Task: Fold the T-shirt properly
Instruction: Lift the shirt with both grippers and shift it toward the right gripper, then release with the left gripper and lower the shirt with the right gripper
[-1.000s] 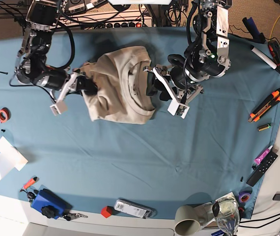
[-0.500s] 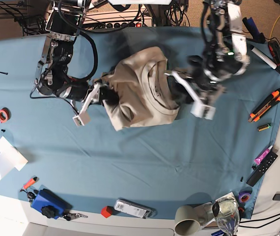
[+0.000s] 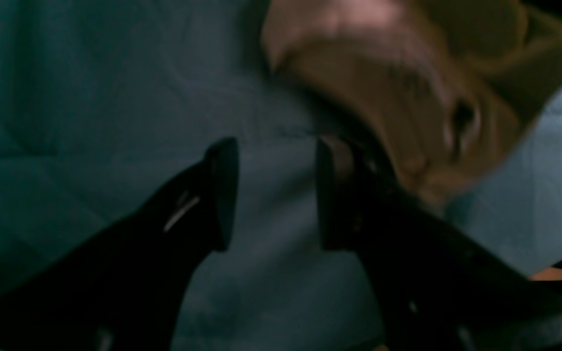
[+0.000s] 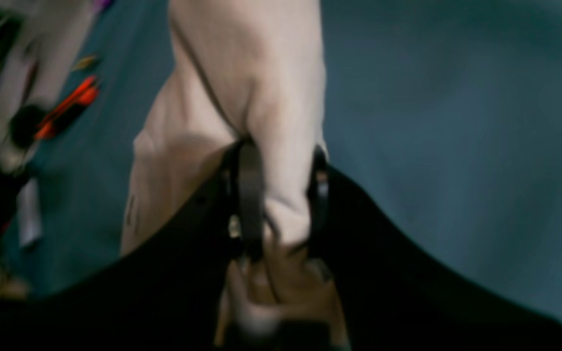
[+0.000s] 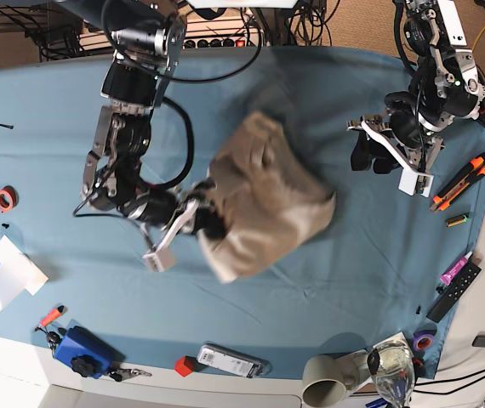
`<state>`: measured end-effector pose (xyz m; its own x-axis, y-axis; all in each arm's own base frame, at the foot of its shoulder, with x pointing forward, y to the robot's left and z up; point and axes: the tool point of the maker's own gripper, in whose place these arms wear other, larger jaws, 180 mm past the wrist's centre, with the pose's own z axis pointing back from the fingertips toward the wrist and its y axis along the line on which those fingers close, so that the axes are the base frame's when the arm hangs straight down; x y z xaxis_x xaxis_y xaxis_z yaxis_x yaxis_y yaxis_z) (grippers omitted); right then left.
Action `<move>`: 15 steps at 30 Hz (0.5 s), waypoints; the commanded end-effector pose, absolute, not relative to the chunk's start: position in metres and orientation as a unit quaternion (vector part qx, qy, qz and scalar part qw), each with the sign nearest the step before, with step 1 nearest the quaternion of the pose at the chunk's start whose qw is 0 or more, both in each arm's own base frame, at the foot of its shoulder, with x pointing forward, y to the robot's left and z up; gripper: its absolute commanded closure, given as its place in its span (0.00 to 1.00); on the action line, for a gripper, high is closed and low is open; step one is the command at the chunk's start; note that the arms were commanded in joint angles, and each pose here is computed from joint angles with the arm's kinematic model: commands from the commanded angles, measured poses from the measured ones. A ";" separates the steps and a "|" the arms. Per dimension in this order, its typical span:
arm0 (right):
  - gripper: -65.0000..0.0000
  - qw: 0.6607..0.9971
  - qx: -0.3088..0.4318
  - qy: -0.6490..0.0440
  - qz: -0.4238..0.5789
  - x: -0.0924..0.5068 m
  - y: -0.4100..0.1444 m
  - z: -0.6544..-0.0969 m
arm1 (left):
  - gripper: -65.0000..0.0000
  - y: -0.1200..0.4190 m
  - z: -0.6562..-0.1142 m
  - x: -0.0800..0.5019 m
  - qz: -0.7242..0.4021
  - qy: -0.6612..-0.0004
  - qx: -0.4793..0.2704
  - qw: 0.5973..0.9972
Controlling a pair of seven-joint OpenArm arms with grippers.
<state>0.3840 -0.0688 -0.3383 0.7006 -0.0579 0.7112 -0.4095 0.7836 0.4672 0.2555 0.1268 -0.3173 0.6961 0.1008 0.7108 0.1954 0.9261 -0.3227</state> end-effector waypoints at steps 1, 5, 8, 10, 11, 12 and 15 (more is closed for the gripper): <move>1.00 0.847 0.314 -0.419 0.096 0.403 -0.071 -0.312 | 0.59 0.127 -0.305 0.261 -0.031 -0.410 -0.193 0.891; 1.00 0.833 0.310 -0.455 0.051 0.418 -0.093 -0.296 | 0.59 0.127 -0.305 0.262 -0.031 -0.412 -0.192 0.890; 1.00 0.838 0.293 -0.460 0.005 0.420 -0.119 -0.300 | 0.59 0.129 -0.305 0.261 -0.034 -0.411 -0.188 0.891; 1.00 0.853 0.269 -0.447 -0.015 0.414 -0.136 -0.314 | 0.59 0.131 -0.305 0.262 -0.037 -0.411 -0.185 0.892; 1.00 0.863 0.256 -0.436 -0.020 0.410 -0.143 -0.323 | 0.59 0.132 -0.305 0.262 -0.037 -0.412 -0.184 0.892; 1.00 0.874 0.243 -0.421 -0.022 0.403 -0.148 -0.333 | 0.59 0.132 -0.305 0.262 -0.038 -0.411 -0.184 0.892; 1.00 0.897 0.213 -0.387 -0.020 0.384 -0.158 -0.356 | 0.59 0.132 -0.305 0.262 -0.038 -0.411 -0.184 0.892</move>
